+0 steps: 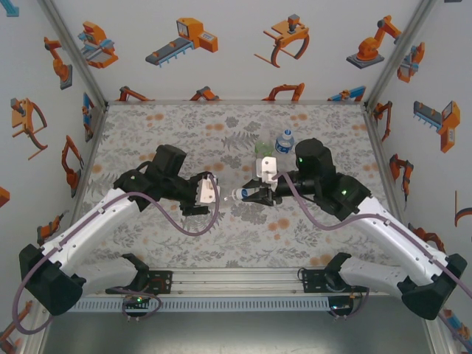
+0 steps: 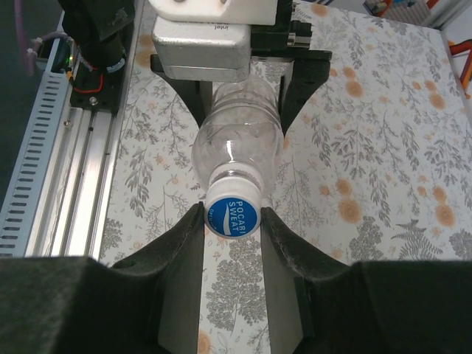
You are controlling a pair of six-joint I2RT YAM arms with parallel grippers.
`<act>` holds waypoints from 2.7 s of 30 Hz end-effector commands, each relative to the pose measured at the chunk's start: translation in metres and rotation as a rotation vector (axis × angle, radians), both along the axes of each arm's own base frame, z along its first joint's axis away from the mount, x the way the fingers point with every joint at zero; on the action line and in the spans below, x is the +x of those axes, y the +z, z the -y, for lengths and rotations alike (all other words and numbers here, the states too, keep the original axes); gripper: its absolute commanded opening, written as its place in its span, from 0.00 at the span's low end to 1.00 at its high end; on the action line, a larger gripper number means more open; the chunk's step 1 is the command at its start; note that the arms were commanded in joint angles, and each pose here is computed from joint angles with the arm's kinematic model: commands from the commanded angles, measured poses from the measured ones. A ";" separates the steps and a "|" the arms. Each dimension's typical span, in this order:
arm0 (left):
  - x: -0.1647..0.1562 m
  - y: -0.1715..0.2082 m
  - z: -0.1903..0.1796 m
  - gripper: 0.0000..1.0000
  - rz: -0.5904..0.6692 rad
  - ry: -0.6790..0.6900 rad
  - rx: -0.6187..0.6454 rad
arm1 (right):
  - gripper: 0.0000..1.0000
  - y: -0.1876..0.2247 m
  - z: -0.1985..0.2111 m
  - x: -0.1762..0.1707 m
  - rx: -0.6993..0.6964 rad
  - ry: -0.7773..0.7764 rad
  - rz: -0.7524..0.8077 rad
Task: Screw on the bottle caps
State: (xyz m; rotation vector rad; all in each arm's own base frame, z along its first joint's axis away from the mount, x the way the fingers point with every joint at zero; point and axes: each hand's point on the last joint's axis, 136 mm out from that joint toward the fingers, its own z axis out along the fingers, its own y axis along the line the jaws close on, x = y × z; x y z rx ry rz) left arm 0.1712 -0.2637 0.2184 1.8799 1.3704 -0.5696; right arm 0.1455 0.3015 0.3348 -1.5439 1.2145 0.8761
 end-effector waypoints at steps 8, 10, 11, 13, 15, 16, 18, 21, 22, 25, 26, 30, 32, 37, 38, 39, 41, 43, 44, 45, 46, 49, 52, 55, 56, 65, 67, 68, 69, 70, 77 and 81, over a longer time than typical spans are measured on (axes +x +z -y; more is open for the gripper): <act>-0.016 0.011 0.004 0.00 -0.004 -0.081 -0.056 | 0.00 0.007 -0.004 -0.009 0.007 0.089 0.048; -0.018 0.013 0.005 0.00 -0.010 -0.090 -0.064 | 0.00 0.003 -0.003 -0.011 -0.004 0.107 0.081; -0.018 0.013 0.006 0.00 -0.012 -0.094 -0.067 | 0.00 0.001 -0.003 -0.013 -0.009 0.118 0.103; -0.018 0.014 0.006 0.00 -0.016 -0.096 -0.071 | 0.00 -0.003 -0.003 -0.015 -0.014 0.142 0.139; -0.017 0.013 0.006 0.00 -0.014 -0.091 -0.066 | 0.00 -0.005 -0.004 -0.016 -0.021 0.157 0.157; -0.016 0.014 0.006 0.00 -0.009 -0.088 -0.066 | 0.00 -0.005 -0.005 -0.016 -0.024 0.160 0.153; -0.013 0.015 0.005 0.00 0.000 -0.073 -0.059 | 0.00 -0.007 -0.006 -0.015 -0.037 0.160 0.128; -0.007 0.015 0.005 0.00 0.012 -0.037 -0.059 | 0.00 -0.008 -0.010 -0.007 -0.036 0.092 0.015; -0.004 0.015 0.006 0.00 0.018 -0.020 -0.063 | 0.00 -0.008 -0.012 -0.002 -0.024 0.049 -0.052; 0.008 0.015 0.009 0.00 0.040 0.045 -0.096 | 0.00 -0.008 -0.019 0.019 0.030 -0.123 -0.297; 0.010 0.015 0.010 0.00 0.042 0.055 -0.107 | 0.00 -0.011 -0.020 0.030 0.052 -0.210 -0.407; 0.017 0.012 0.013 0.00 0.048 0.076 -0.111 | 0.00 -0.040 -0.013 0.069 0.102 -0.560 -0.823; 0.022 0.010 0.013 0.00 0.052 0.098 -0.104 | 0.00 -0.061 -0.004 0.087 0.138 -0.758 -1.067; 0.034 0.001 0.013 0.00 0.060 0.142 -0.082 | 0.00 -0.110 0.005 0.094 0.144 -1.010 -1.527; 0.034 -0.001 0.013 0.00 0.058 0.143 -0.075 | 0.00 -0.112 0.002 0.095 0.141 -1.006 -1.540; 0.035 -0.003 0.013 0.00 0.056 0.145 -0.068 | 0.00 -0.117 0.000 0.095 0.129 -1.011 -1.558; 0.035 -0.006 0.013 0.00 0.047 0.144 -0.061 | 0.00 -0.122 -0.004 0.095 0.119 -1.013 -1.580; 0.033 -0.008 0.013 0.00 0.037 0.136 -0.059 | 0.00 -0.121 -0.005 0.097 0.131 -1.006 -1.572; 0.032 -0.009 0.013 0.00 0.036 0.134 -0.060 | 0.02 -0.119 -0.005 0.098 0.135 -1.004 -1.567; 0.032 -0.009 0.013 0.00 0.035 0.132 -0.060 | 0.04 -0.117 -0.005 0.099 0.140 -1.000 -1.555; 0.032 -0.009 0.013 0.00 0.034 0.132 -0.060 | 0.08 -0.112 -0.005 0.100 0.147 -0.990 -1.533; 0.030 -0.010 0.012 0.00 0.031 0.132 -0.056 | 0.29 -0.089 -0.006 0.104 0.168 -0.935 -1.401; 0.027 -0.009 0.013 0.00 0.023 0.121 -0.065 | 0.48 -0.063 -0.005 0.105 0.189 -0.858 -1.242; 0.025 -0.007 0.013 0.00 0.027 0.107 -0.074 | 0.59 -0.040 0.002 0.104 0.193 -0.794 -1.081; 0.024 -0.007 0.013 0.00 0.029 0.105 -0.074 | 0.61 -0.033 0.005 0.104 0.191 -0.780 -1.034; 0.015 -0.012 0.010 0.00 0.023 0.061 -0.054 | 0.68 0.023 0.012 0.068 0.078 -0.454 -0.368; 0.014 -0.011 0.010 0.00 0.026 0.055 -0.056 | 0.68 0.027 0.012 0.055 0.031 -0.360 -0.249; 0.014 -0.011 0.010 0.00 0.028 0.049 -0.058 | 0.66 0.028 0.012 0.047 0.009 -0.297 -0.182; 0.012 -0.011 0.010 0.00 0.027 0.040 -0.058 | 0.65 0.027 0.012 0.038 -0.014 -0.231 -0.126; 0.011 -0.011 0.011 0.00 0.025 0.035 -0.059 | 0.64 0.025 0.012 0.030 -0.029 -0.173 -0.075; 0.006 -0.009 0.012 0.00 0.012 0.006 -0.073 | 0.62 0.000 0.010 -0.008 -0.063 0.091 0.150; 0.005 -0.009 0.012 0.00 0.006 0.003 -0.072 | 0.59 -0.008 0.003 -0.004 -0.059 0.086 0.171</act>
